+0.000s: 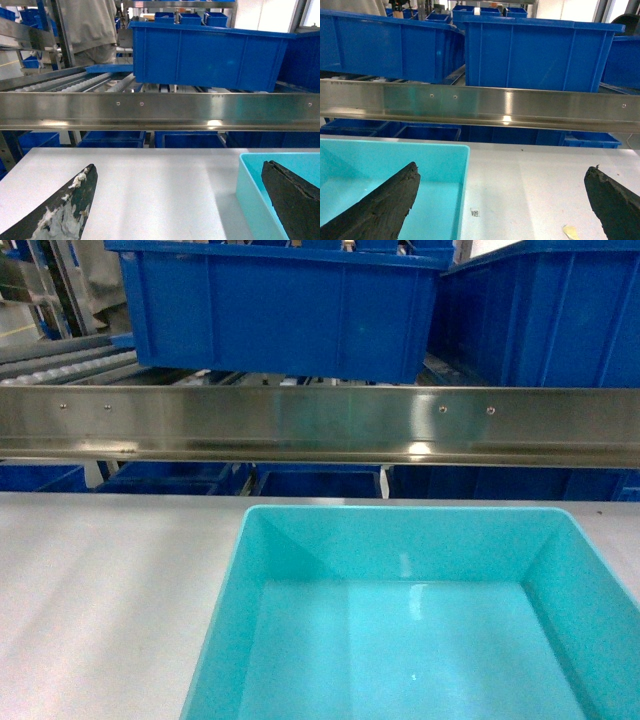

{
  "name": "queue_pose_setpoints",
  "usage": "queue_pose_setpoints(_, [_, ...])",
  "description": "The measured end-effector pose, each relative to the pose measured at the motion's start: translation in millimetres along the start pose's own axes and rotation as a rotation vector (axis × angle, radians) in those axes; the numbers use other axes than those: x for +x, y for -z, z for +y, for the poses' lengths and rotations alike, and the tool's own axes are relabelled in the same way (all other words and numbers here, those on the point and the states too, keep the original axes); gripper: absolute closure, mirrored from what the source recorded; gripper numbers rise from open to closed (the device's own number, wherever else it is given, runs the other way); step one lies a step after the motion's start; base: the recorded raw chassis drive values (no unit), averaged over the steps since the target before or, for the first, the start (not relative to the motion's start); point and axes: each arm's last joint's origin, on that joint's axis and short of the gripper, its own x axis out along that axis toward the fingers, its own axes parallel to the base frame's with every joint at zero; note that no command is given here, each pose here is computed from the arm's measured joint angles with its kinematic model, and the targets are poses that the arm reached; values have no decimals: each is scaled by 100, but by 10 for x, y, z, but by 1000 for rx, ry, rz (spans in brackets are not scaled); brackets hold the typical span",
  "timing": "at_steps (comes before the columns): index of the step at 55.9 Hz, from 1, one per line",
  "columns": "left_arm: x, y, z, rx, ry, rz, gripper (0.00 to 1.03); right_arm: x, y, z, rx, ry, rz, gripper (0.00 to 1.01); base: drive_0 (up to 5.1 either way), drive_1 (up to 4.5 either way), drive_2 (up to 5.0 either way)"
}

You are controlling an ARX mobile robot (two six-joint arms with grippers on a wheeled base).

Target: Organize blue bins on left shelf correctly

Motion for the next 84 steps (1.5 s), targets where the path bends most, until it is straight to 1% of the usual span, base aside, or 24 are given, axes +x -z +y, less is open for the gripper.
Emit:
queue_pose_setpoints(60, [0, -2, 1, 0, 4, -1, 5, 1, -4, 1, 0, 4, -4, 3, 0, 0, 0])
queue_pose_setpoints(63, [2, -11, 12, 0, 9, -10, 5, 13, -34, 28, -5, 13, -32, 3, 0, 0, 0])
queue_pose_setpoints(66, [11, -25, 27, 1, 12, -22, 5, 23, -37, 72, -5, -11, -34, 3, 0, 0, 0])
queue_pose_setpoints(69, [25, -22, 38, 4, 12, -14, 5, 36, -48, 119, -18, -30, -41, 3, 0, 0, 0])
queue_pose_setpoints(71, [39, -18, 42, 4, 18, -7, 5, 56, -60, 145, -25, -40, -48, 3, 0, 0, 0])
queue_pose_setpoints(72, [57, -23, 40, 8, 29, -8, 5, 85, -61, 164, -38, -46, -43, 3, 0, 0, 0])
queue_pose_setpoints(73, [68, -25, 40, 10, 31, -7, 5, 105, -63, 171, -38, -46, -43, 3, 0, 0, 0])
queue_pose_setpoints(76, [135, -16, 18, 21, 48, 13, 5, 195, -39, 217, -58, -60, -9, 3, 0, 0, 0])
queue_pose_setpoints(78, [197, 1, -18, 25, 80, 42, 5, 262, -2, 241, -67, -70, 25, 3, 0, 0, 0])
queue_pose_setpoints(79, [240, 7, -46, 35, 98, 59, 5, 303, 24, 258, -77, -76, 58, 3, 0, 0, 0])
queue_pose_setpoints(81, [323, -5, -98, 49, 133, 89, 5, 379, 59, 278, -85, -89, 106, 3, 0, 0, 0])
queue_pose_setpoints(83, [420, -36, -147, 59, 167, 97, 5, 464, 78, 287, -87, -99, 129, 3, 0, 0, 0])
queue_pose_setpoints(84, [441, -42, -158, 61, 172, 98, 5, 483, 79, 287, -87, -99, 130, 3, 0, 0, 0])
